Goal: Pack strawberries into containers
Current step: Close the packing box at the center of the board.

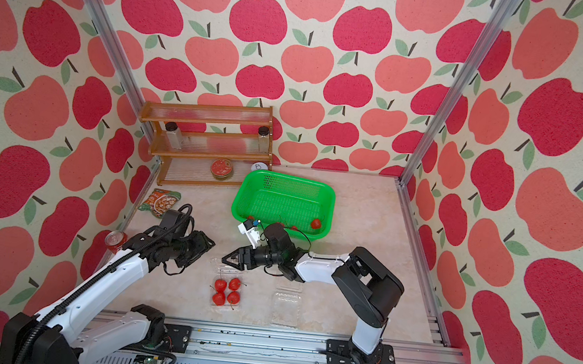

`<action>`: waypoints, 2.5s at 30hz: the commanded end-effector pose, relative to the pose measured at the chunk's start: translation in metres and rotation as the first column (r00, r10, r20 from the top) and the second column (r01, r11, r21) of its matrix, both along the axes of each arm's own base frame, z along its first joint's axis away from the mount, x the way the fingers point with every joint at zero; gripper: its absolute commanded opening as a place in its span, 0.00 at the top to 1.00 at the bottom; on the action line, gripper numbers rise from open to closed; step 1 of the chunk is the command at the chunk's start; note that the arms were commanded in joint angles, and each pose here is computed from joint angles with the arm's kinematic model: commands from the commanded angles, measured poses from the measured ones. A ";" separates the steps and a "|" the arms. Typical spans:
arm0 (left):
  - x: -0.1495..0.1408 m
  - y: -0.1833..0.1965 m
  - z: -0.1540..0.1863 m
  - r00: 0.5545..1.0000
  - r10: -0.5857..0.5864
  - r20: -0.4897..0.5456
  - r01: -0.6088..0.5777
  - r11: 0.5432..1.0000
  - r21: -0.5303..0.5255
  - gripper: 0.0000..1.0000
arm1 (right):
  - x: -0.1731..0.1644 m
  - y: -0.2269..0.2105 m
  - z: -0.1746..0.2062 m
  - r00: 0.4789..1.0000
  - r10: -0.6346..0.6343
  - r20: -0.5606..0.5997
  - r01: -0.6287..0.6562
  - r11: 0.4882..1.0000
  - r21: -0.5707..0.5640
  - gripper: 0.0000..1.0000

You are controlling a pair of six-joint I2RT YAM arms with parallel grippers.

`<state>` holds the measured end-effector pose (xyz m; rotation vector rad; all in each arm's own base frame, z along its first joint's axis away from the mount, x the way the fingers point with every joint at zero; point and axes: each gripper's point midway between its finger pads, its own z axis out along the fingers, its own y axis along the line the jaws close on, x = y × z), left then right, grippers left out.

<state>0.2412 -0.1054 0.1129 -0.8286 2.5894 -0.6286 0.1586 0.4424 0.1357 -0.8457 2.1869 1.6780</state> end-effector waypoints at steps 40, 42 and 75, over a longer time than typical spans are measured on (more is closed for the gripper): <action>-0.096 -0.072 -0.047 0.904 -0.344 -0.256 0.369 0.928 0.056 0.38 | -0.085 -0.050 -0.051 0.970 0.092 -0.224 -0.195 0.845 -0.498 0.40; -0.098 -0.072 -0.050 0.903 -0.341 -0.263 0.367 0.929 0.057 0.38 | -0.084 -0.052 -0.052 0.973 0.087 -0.214 -0.189 0.832 -0.521 0.40; -0.109 -0.076 -0.062 0.890 -0.340 -0.304 0.373 0.926 0.053 0.39 | -0.089 -0.063 -0.092 0.953 0.015 -0.302 -0.212 0.744 -0.633 0.46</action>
